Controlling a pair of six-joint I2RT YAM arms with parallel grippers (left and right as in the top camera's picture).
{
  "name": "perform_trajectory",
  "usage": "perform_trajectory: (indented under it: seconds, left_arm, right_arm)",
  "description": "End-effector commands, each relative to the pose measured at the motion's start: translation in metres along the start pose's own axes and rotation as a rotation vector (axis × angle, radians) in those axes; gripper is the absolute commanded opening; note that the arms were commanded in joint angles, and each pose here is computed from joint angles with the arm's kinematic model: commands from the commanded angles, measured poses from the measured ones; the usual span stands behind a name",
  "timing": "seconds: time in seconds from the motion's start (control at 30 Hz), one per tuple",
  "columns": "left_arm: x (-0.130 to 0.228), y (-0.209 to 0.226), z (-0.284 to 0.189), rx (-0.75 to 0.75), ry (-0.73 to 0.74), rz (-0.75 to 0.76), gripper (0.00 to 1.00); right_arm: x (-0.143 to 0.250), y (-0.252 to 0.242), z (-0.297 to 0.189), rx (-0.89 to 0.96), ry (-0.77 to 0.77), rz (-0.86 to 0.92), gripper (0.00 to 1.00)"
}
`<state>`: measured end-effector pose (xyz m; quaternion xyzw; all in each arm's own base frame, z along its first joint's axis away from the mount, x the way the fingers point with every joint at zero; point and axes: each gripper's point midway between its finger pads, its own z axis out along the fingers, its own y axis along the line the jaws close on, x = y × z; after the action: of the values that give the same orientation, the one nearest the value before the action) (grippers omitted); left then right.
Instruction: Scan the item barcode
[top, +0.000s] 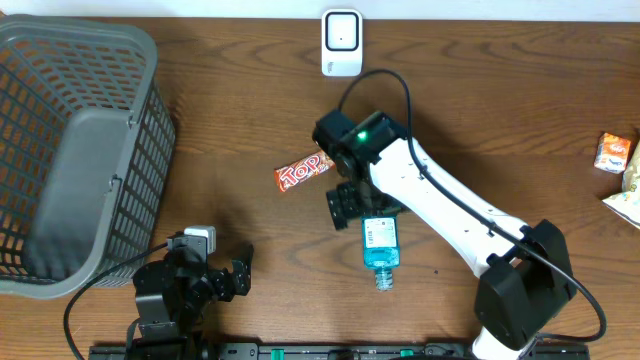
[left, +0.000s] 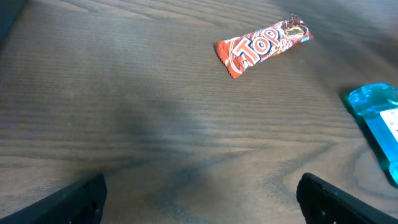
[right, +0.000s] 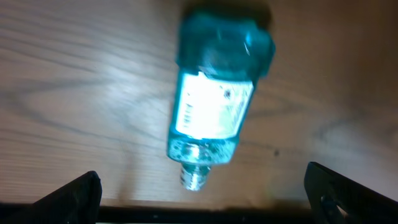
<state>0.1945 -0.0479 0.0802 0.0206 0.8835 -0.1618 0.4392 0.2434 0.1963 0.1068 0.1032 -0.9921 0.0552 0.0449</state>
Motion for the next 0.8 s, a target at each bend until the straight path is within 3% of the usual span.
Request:
perform_trajectory:
  seconds: [0.0, 0.33, 0.77]
  left_arm:
    - [-0.001, 0.000, 0.000, 0.000, -0.002, -0.003, 0.98]
    - [-0.001, 0.000, 0.000, -0.001, -0.002, -0.003, 0.98]
    - [-0.001, 0.000, 0.000, -0.001, -0.002, -0.002, 0.98]
  right_arm:
    - [0.012, -0.002, 0.008, -0.004, 0.046, 0.070, 0.99]
    - [0.039, -0.005, 0.064, 0.057, 0.109, 0.080, 0.99]
    - [0.015, -0.022, 0.090, 0.180, -0.016, 0.144, 0.90]
